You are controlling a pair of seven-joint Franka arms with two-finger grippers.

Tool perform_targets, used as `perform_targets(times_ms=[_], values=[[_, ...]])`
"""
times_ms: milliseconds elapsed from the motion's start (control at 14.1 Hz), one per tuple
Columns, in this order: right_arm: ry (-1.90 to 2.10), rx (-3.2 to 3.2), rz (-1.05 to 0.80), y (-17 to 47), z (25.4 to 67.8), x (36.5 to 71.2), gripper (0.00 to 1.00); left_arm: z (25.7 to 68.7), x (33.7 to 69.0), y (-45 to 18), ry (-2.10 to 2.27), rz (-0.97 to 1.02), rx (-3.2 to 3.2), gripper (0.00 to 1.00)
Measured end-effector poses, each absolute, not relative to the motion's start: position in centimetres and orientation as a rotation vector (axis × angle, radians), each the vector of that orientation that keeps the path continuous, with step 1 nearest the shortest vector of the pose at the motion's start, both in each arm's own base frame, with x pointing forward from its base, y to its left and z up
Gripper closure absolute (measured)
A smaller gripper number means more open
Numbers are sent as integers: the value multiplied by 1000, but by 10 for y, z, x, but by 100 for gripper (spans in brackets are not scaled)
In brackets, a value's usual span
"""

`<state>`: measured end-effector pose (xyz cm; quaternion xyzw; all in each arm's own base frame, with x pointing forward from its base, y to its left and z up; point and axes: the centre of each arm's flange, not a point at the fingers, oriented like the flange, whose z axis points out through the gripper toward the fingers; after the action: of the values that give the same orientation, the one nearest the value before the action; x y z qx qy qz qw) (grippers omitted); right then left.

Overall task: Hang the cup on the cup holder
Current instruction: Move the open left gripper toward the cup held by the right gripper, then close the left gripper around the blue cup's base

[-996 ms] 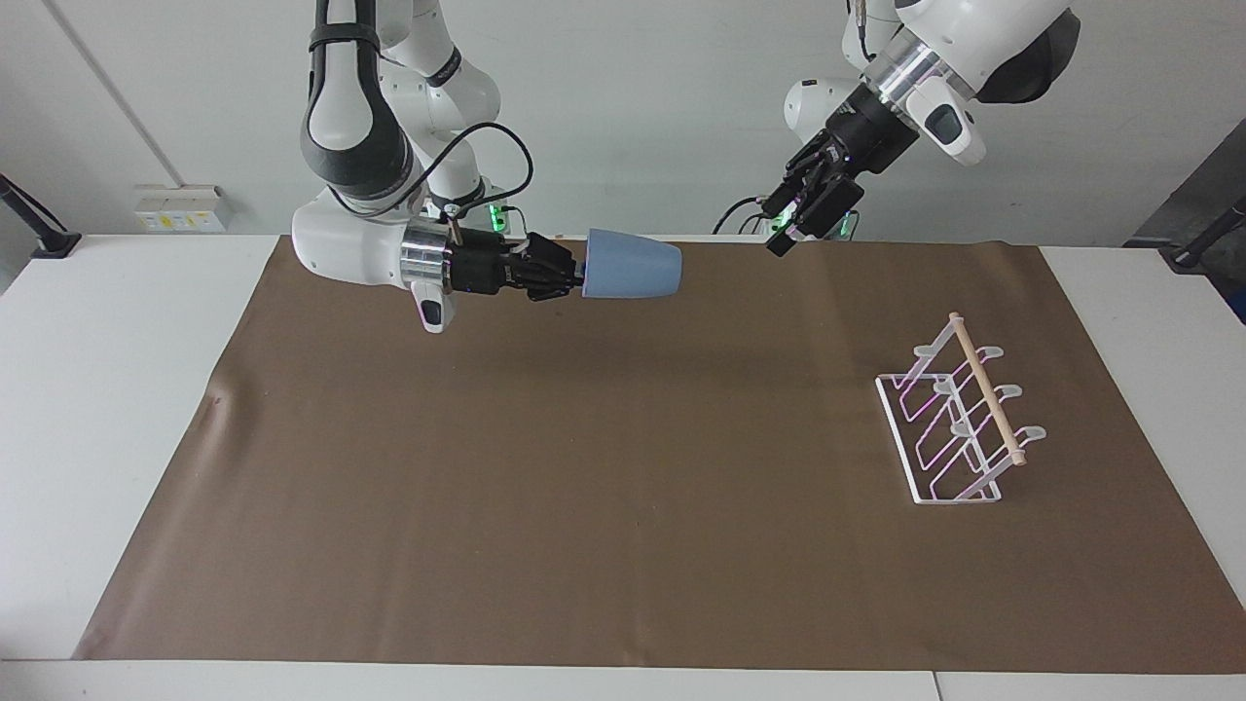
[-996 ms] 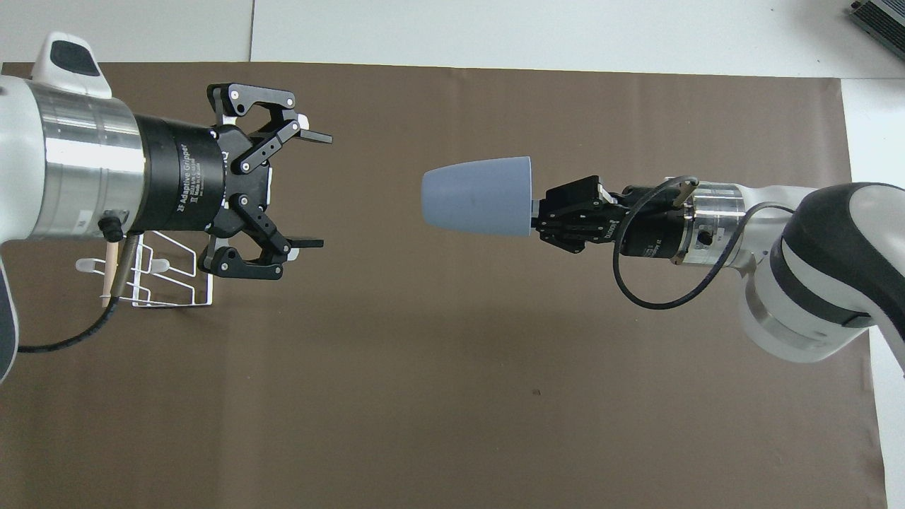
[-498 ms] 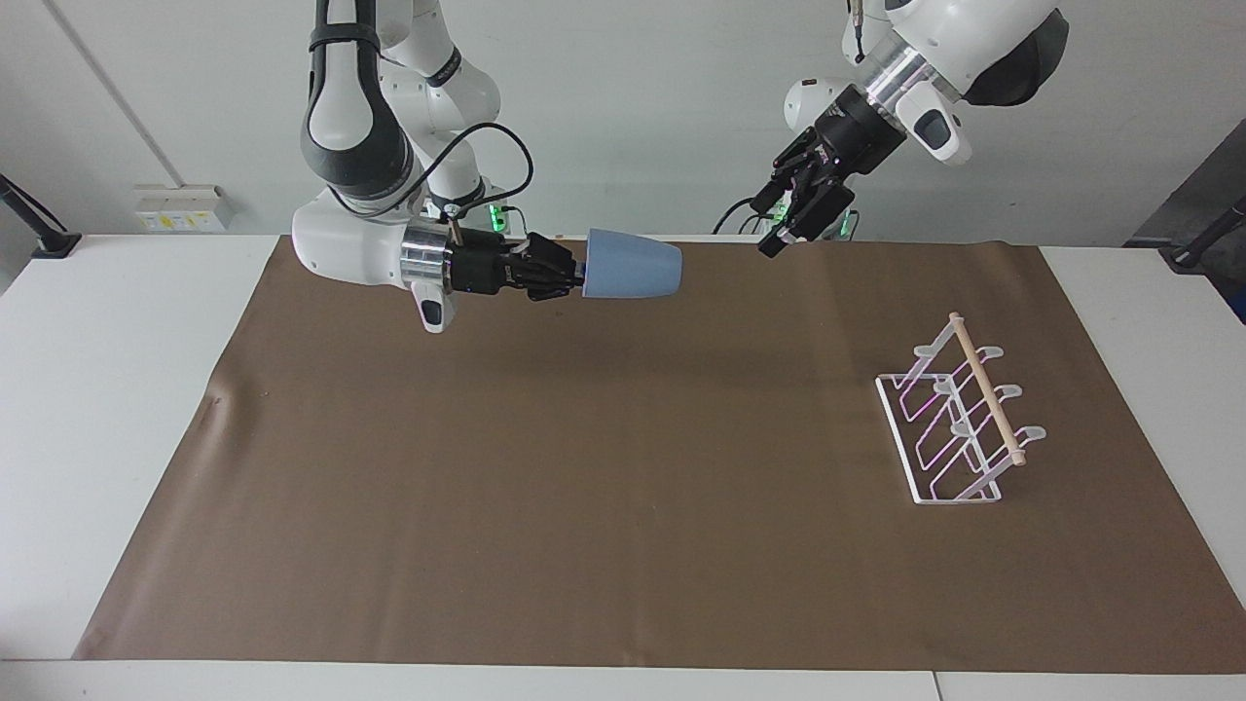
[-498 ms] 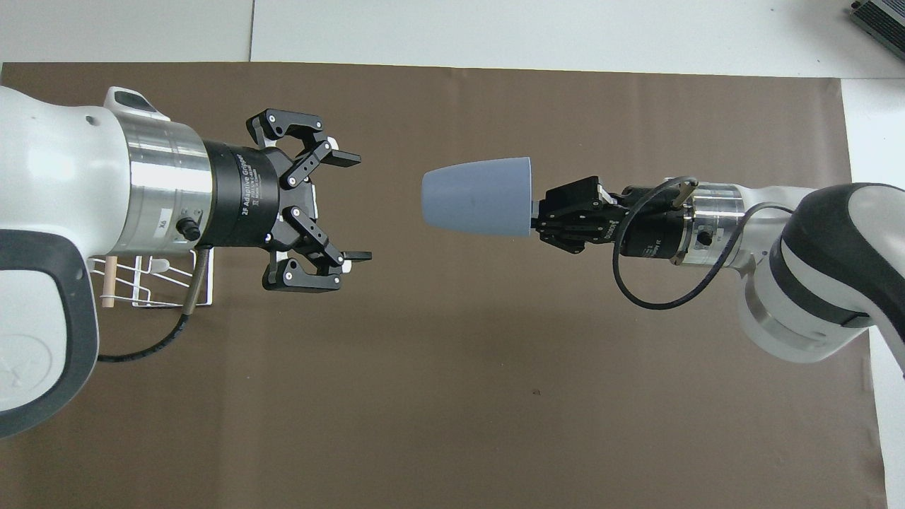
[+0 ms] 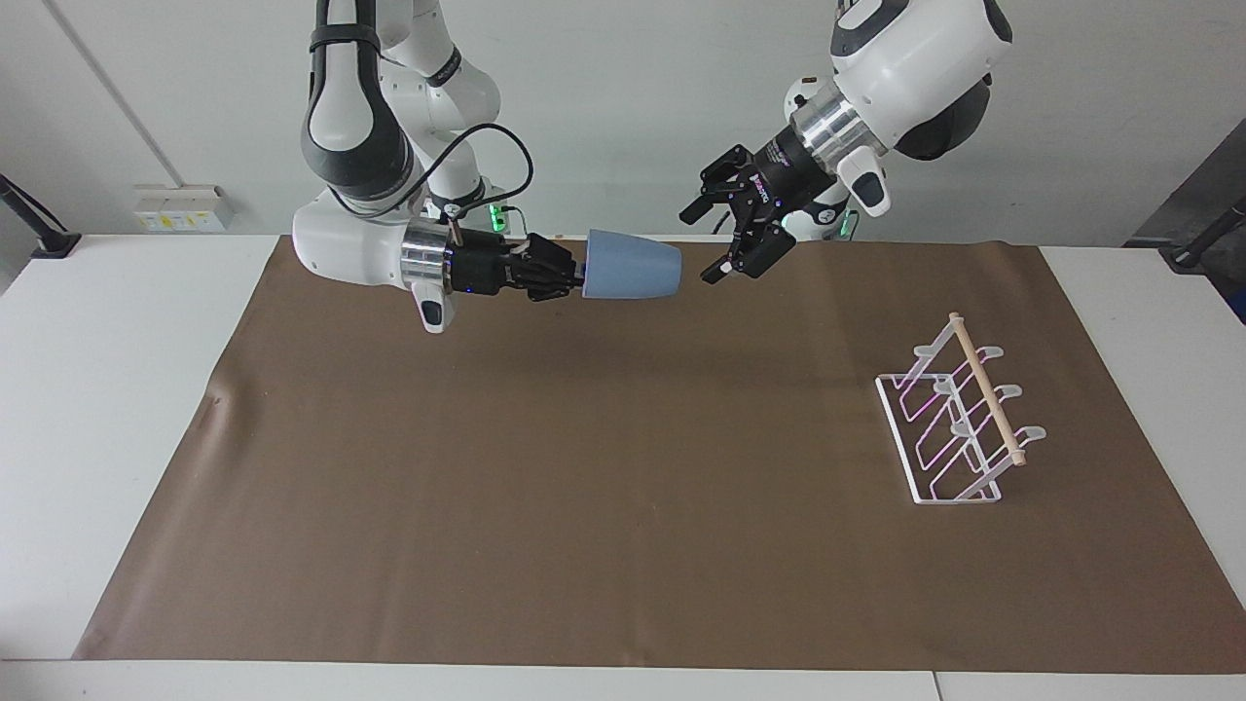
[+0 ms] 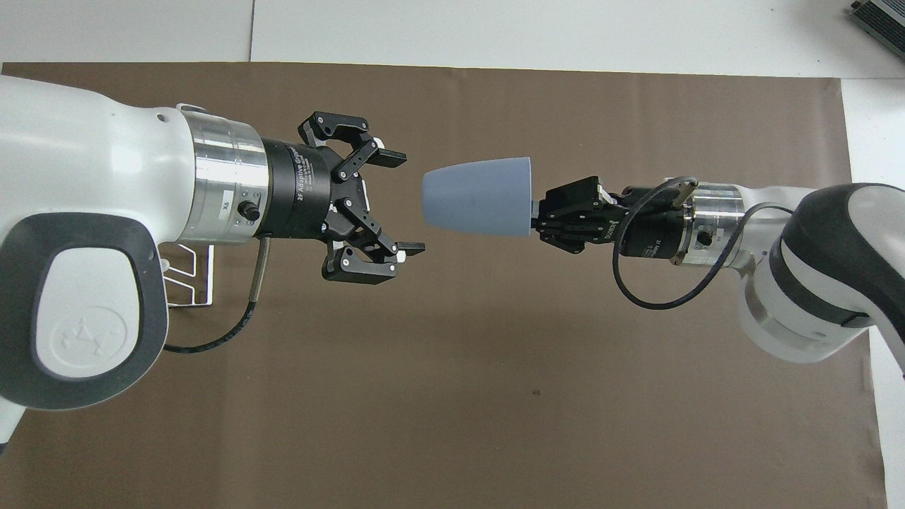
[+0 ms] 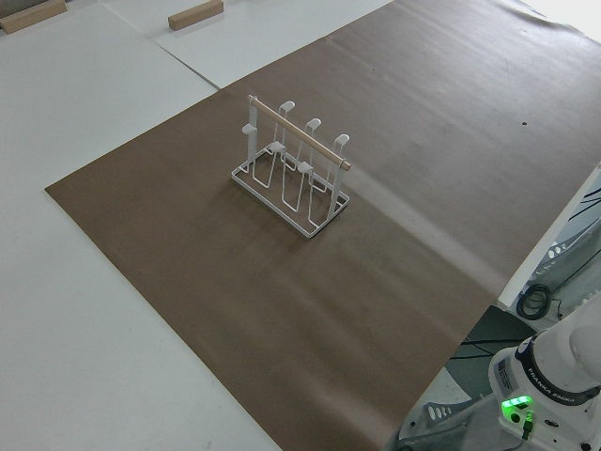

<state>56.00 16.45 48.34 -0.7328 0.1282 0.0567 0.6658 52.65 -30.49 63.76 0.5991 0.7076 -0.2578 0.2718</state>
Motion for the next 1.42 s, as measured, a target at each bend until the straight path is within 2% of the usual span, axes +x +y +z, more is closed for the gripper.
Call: perform_targets(times_ms=[498,1068,1210,1281,1423], values=[[290,-1654,128,164,483,560,96,611,532,-341,1927,-710,1551,0],[289,-1655,128,164,484,559,96,615,520,-366,1875,-666,1594,0],[289,-1655,127,164,484,558,96,616,520,-368,1869,-659,1588,5],[291,-1655,126,163,484,558,96,617,521,-368,1862,-652,1593,15],[291,-1655,126,163,484,558,96,617,521,-368,1856,-648,1599,15]])
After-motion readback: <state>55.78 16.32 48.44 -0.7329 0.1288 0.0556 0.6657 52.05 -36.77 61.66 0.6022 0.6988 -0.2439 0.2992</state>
